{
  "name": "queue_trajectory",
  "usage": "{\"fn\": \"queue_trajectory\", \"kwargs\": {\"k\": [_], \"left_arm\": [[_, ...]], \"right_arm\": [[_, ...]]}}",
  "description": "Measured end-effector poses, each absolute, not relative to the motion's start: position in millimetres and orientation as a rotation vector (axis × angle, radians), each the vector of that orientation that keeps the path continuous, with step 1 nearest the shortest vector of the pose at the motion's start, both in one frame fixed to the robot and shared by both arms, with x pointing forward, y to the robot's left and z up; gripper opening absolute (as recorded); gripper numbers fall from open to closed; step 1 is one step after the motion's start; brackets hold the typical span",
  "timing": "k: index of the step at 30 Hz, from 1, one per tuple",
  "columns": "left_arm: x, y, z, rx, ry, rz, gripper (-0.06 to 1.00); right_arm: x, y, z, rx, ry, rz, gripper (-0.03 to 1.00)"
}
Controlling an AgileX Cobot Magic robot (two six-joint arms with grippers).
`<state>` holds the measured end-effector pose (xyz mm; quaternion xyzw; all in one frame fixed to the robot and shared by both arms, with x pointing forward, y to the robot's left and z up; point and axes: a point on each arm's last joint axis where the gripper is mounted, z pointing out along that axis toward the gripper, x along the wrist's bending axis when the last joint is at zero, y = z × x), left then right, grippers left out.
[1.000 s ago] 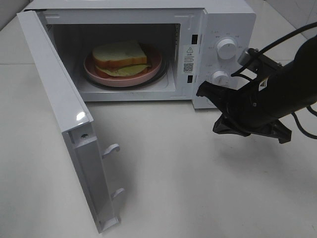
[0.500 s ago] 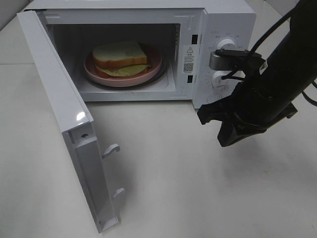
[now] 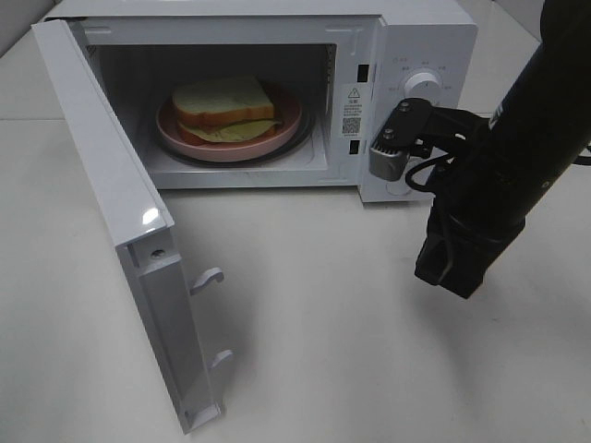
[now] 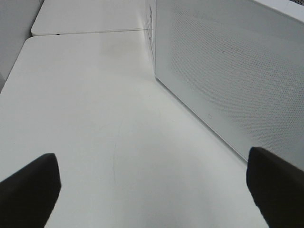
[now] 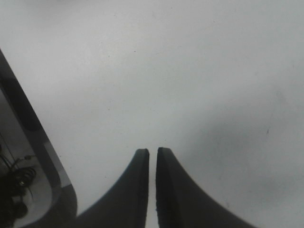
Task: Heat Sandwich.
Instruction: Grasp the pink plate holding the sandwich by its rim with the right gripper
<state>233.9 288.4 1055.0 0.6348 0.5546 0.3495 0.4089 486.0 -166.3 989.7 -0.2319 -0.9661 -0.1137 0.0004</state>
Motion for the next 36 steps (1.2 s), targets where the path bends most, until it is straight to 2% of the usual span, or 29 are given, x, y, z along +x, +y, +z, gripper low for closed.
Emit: {"fn": "queue_trajectory", "kwargs": {"k": [8,15,18,20,21,23,24,27,28,29,31,36], "left_arm": [[234,288,1055,1.599,1.397,0.880,1.00],[234,288,1055,1.599,1.397,0.880,1.00],[234,288,1055,1.599,1.397,0.880,1.00],[234,288,1055,1.599,1.397,0.880,1.00],[234,288,1055,1.599,1.397,0.880,1.00],[234,288,1055,1.599,1.397,0.880,1.00],[234,288,1055,1.599,1.397,0.880,1.00],[234,288,1055,1.599,1.397,0.880,1.00],[234,288,1055,1.599,1.397,0.880,1.00],[234,288,1055,1.599,1.397,0.880,1.00],[234,288,1055,1.599,1.397,0.880,1.00],[234,288,1055,1.599,1.397,0.880,1.00]], "right_arm": [[486,-167,989,-0.083,-3.173,-0.338,0.10],[487,-169,989,0.135,-3.194,-0.305,0.12],[487,-169,990,0.185,-3.201,-0.284,0.17],[489,-168,992,0.194,-3.212,-0.286,0.23],[491,-167,995,0.211,-3.228,-0.283,0.31],[493,-166,998,0.216,-3.240,-0.288,0.41],[493,-166,998,0.216,-3.240,-0.288,0.41],[497,-164,1004,0.177,-3.261,-0.307,0.66],[498,-164,1005,0.156,-3.265,-0.312,0.73],[498,-164,1005,0.156,-3.265,-0.312,0.73],[499,-164,1006,0.085,-3.269,-0.320,0.87],[499,-164,1006,0.044,-3.266,-0.322,0.93]]}}
